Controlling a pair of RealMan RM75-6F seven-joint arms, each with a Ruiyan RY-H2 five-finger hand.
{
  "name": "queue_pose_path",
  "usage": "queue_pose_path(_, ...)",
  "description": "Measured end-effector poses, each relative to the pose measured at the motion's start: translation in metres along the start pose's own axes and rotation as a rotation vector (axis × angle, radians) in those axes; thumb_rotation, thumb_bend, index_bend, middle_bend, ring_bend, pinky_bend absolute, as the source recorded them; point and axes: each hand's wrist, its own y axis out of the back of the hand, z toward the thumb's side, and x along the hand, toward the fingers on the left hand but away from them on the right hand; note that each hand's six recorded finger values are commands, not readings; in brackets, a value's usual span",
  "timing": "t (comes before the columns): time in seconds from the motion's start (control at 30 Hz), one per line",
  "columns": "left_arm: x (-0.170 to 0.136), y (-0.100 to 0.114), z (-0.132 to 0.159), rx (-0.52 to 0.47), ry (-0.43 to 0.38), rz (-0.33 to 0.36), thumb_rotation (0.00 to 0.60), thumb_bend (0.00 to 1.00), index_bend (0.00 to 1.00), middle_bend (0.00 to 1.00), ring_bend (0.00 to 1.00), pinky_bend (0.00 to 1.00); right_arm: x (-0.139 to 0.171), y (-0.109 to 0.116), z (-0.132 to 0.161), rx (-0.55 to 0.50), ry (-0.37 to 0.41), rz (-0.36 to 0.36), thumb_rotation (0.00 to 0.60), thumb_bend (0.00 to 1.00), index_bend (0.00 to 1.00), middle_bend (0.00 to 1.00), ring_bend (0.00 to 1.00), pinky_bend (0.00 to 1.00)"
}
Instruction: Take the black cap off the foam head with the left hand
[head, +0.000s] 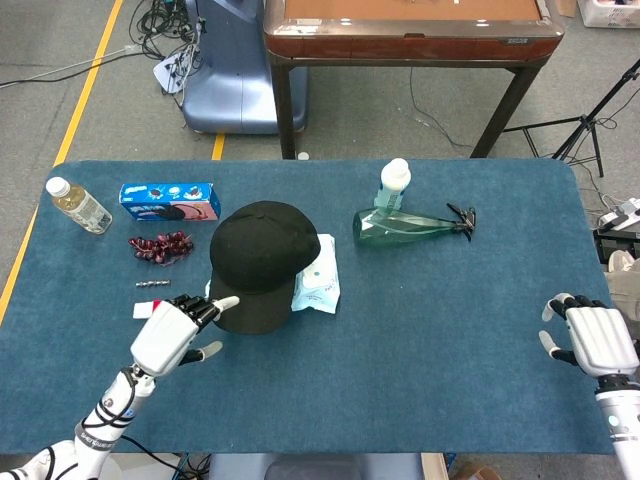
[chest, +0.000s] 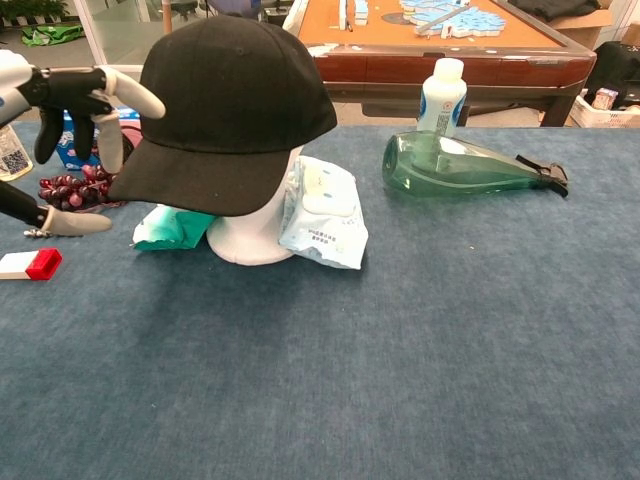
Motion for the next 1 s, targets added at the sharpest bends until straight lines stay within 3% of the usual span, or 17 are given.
queue_pose_path(0.53, 0.015, -0.013, 0.006, 0.031, -0.018, -0.007, 0.6, 0.0, 0.27, 0.53, 0.53, 0.63, -0.011, -0.013, -0.011, 0.045, -0.057, 0.058, 0.6, 0.33, 0.49, 0.39, 0.34, 0.4)
queue_pose_path(1.0, 0.013, -0.024, 0.009, 0.033, -0.035, -0.011, 0.6, 0.0, 0.27, 0.53, 0.53, 0.63, -0.018, -0.029, -0.005, 0.092, -0.046, 0.108, 0.6, 0.33, 0.49, 0.39, 0.34, 0.4)
